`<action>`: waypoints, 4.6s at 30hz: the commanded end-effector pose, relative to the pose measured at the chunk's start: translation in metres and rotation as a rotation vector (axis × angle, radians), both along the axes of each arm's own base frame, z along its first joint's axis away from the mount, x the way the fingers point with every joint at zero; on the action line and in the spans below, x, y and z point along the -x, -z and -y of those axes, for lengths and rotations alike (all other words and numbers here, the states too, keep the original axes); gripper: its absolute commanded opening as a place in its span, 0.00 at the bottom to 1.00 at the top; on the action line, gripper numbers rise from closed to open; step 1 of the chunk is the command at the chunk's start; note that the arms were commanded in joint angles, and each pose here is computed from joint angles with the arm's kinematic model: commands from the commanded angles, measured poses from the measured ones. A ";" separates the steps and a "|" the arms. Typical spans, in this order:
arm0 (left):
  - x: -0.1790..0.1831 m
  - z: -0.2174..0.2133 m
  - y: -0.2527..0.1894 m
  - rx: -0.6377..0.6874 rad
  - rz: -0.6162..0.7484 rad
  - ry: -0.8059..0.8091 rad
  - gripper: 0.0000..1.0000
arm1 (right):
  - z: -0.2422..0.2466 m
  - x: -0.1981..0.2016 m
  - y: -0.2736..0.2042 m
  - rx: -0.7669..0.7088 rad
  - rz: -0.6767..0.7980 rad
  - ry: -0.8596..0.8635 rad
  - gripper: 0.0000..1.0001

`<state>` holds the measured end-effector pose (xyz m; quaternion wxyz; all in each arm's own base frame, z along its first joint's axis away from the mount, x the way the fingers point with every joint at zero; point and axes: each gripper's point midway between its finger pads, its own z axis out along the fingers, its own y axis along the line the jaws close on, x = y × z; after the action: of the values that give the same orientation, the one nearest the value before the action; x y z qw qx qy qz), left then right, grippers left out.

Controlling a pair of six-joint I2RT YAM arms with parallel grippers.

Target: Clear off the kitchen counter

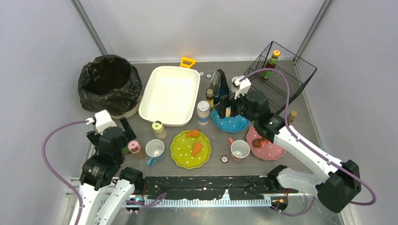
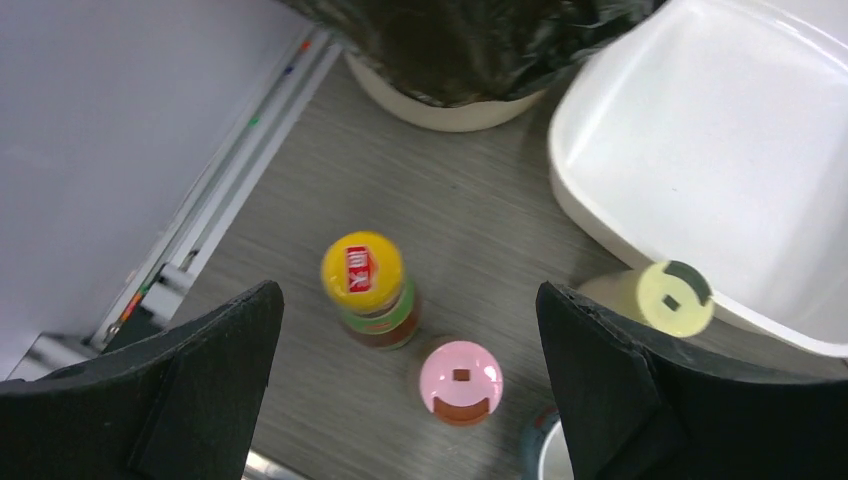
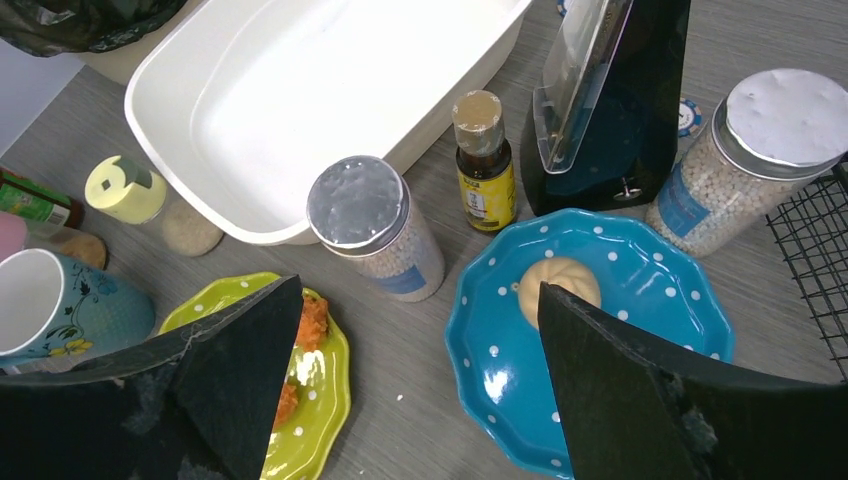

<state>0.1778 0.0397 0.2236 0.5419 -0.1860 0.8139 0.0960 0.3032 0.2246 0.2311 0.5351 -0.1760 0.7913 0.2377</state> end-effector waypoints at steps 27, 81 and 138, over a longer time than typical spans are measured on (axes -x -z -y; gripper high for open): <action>-0.032 -0.031 0.047 0.113 -0.051 -0.235 0.64 | 0.034 0.025 -0.044 -0.085 0.215 0.065 0.96; -0.053 0.235 -0.162 0.229 0.086 0.974 0.00 | -0.022 0.091 -0.082 -0.220 0.363 -0.363 0.95; -0.057 0.348 -0.182 0.360 0.173 1.006 0.23 | -0.086 0.076 -0.098 -0.168 0.511 -0.152 0.05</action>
<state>0.2271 -0.3094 0.3294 0.4572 0.1715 0.8298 -0.2702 0.2317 0.3180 0.2996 0.6921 -0.2738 0.6113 0.2691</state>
